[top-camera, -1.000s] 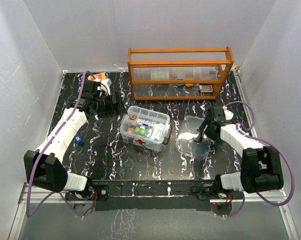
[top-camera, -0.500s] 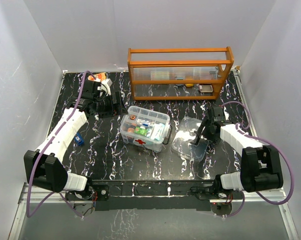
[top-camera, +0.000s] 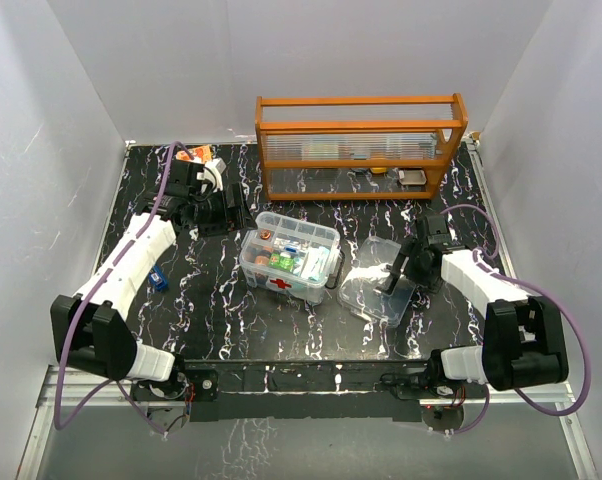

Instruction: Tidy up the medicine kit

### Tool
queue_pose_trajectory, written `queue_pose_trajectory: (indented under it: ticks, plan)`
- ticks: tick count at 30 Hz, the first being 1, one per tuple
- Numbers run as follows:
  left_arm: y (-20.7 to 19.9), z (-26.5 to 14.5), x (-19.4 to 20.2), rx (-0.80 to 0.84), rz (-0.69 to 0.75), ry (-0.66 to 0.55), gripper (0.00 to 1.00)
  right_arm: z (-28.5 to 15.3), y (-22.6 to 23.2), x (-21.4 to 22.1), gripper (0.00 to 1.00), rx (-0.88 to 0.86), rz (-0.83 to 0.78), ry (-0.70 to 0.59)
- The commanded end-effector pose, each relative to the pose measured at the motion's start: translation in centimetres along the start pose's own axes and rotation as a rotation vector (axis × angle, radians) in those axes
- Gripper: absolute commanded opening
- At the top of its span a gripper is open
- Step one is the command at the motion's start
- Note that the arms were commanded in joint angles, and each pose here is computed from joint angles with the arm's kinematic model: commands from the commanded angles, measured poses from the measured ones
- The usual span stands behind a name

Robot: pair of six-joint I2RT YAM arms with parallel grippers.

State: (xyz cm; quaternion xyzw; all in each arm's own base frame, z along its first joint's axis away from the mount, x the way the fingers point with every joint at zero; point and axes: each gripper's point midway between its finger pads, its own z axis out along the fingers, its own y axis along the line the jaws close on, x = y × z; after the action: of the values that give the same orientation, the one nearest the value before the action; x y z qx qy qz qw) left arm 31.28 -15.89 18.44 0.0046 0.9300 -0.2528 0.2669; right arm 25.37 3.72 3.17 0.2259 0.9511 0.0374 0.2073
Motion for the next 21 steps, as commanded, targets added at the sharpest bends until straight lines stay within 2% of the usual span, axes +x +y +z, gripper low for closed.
queue_pose_trajectory:
  ticks: [1,7,11,16,19,21]
  plan:
    - [-0.9,-0.7,-0.8,0.029,0.005,-0.014,0.83,-1.3,1.2,-0.8,0.68,-0.048,-0.011,-0.025]
    - [-0.9,-0.6,-0.7,0.031,0.005,-0.009,0.83,-1.3,1.6,-0.3,0.7,-0.067,-0.03,-0.015]
    - [-1.0,-0.7,-0.8,0.033,0.006,-0.013,0.83,-0.7,1.5,0.2,0.66,-0.049,-0.032,0.005]
    - [-1.2,-0.9,-0.9,0.039,0.007,-0.014,0.83,-0.3,1.0,0.7,0.55,-0.013,-0.028,0.023]
    - [-1.3,-0.9,-0.9,0.044,0.005,-0.016,0.83,-0.1,0.9,0.8,0.54,-0.007,-0.029,0.029]
    - [-1.4,-0.9,-1.0,0.052,0.005,-0.016,0.83,0.1,0.8,1.0,0.56,-0.004,-0.033,0.038]
